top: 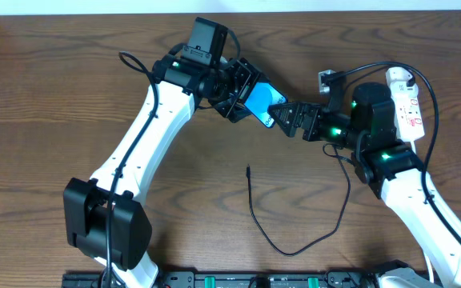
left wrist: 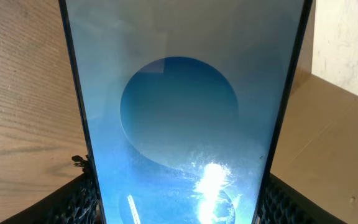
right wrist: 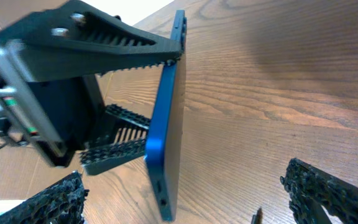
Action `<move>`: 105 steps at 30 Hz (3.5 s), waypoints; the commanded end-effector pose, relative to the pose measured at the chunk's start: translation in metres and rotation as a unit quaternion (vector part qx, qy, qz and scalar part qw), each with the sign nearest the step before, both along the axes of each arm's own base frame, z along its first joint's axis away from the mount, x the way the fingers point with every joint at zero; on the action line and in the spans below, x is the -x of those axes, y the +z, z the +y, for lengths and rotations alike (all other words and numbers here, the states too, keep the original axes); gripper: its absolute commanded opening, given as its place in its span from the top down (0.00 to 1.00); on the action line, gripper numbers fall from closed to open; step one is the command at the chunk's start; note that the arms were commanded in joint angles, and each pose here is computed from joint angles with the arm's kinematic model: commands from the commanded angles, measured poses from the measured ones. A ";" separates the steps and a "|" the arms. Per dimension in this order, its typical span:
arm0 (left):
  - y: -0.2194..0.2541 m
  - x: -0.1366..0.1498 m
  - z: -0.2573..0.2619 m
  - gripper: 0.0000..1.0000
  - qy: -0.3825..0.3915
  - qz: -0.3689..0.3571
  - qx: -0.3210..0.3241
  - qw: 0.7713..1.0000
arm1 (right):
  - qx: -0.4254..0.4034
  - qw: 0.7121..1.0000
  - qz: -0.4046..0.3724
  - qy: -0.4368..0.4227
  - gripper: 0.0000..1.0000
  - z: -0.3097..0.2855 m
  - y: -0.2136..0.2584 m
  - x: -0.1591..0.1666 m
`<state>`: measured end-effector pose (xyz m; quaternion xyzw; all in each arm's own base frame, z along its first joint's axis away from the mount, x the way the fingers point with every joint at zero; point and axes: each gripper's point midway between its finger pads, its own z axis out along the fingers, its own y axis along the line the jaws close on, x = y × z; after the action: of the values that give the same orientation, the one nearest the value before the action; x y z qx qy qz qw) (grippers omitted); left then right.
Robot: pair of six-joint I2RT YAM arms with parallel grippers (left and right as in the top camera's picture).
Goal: Plug charger to phone and switch on socket
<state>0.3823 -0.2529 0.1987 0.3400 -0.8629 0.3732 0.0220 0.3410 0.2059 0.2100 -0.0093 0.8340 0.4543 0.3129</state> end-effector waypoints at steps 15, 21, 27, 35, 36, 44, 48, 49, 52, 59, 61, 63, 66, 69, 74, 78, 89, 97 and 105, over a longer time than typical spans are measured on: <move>0.020 0.014 -0.020 0.93 -0.019 -0.018 0.013 1.000 | 0.013 1.000 -0.008 -0.002 0.02 0.003 -0.006 -0.011; 0.022 0.016 -0.026 0.93 -0.018 -0.017 0.018 1.000 | 0.013 1.000 -0.009 -0.002 0.10 0.004 -0.005 -0.011; 0.024 0.016 -0.032 0.93 -0.011 -0.012 0.025 1.000 | 0.015 1.000 -0.010 0.001 0.21 0.007 -0.006 -0.010; 0.024 0.019 -0.035 0.93 -0.008 -0.003 0.028 1.000 | 0.022 1.000 -0.013 -0.003 0.38 0.011 -0.007 -0.009; 0.024 0.020 -0.036 0.93 -0.009 -0.003 0.028 1.000 | 0.023 1.000 -0.013 -0.004 0.39 0.011 -0.007 -0.010; 0.024 0.024 -0.041 0.93 -0.015 -0.002 0.028 0.999 | 0.024 1.000 -0.015 -0.005 0.51 0.011 -0.007 -0.010; 0.024 0.024 -0.041 0.93 -0.015 -0.002 0.028 0.999 | 0.023 1.000 -0.017 -0.005 0.54 0.011 -0.006 -0.010; 0.024 0.024 -0.041 0.93 -0.015 -0.002 0.028 0.999 | 0.023 1.000 -0.017 -0.005 0.57 0.011 -0.006 -0.010; 0.024 0.024 -0.041 0.93 -0.015 -0.002 0.028 0.999 | 0.022 1.000 -0.020 -0.006 0.65 0.011 -0.005 -0.011; 0.024 0.024 -0.041 0.93 -0.015 -0.002 0.028 0.999 | 0.020 0.999 -0.025 -0.005 0.84 0.012 -0.003 -0.012; 0.023 0.024 -0.041 0.93 -0.014 -0.003 0.027 1.000 | 0.019 0.999 -0.025 -0.005 0.90 0.012 -0.003 -0.012; 0.024 0.024 -0.041 0.93 -0.014 -0.003 0.027 1.000 | 0.019 0.999 -0.025 -0.005 0.97 0.012 -0.002 -0.012; 0.024 0.024 -0.041 0.93 -0.014 -0.003 0.027 1.000 | 0.017 1.000 -0.022 -0.007 0.99 0.012 -0.002 -0.012; 0.023 0.024 -0.041 0.93 -0.014 -0.003 0.027 1.000 | 0.016 1.000 -0.023 -0.008 0.99 0.012 -0.002 -0.013; 0.023 0.023 -0.040 0.44 -0.023 -0.013 0.024 0.999 | 0.013 0.999 -0.032 -0.011 0.99 0.011 0.002 -0.016; 0.025 0.020 -0.035 0.14 -0.032 -0.025 0.024 0.999 | 0.013 0.999 -0.033 -0.023 0.99 0.002 0.003 -0.021; 0.053 0.020 -0.020 0.13 -0.040 -0.049 0.057 0.996 | -0.017 0.996 0.006 -0.085 0.99 -0.029 0.003 -0.037; 0.075 0.017 -0.003 0.13 -0.025 -0.078 0.064 0.995 | -0.148 0.974 0.093 -0.142 0.99 -0.029 0.026 -0.046; 0.080 0.007 0.008 0.13 -0.011 -0.087 0.071 0.994 | -0.298 0.922 0.189 -0.159 0.99 -0.021 0.060 -0.049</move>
<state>0.3725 -0.2480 0.2662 0.3070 -0.8399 0.4475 -0.0106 0.3914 0.1819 0.2530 0.2424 0.7329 0.5744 0.2723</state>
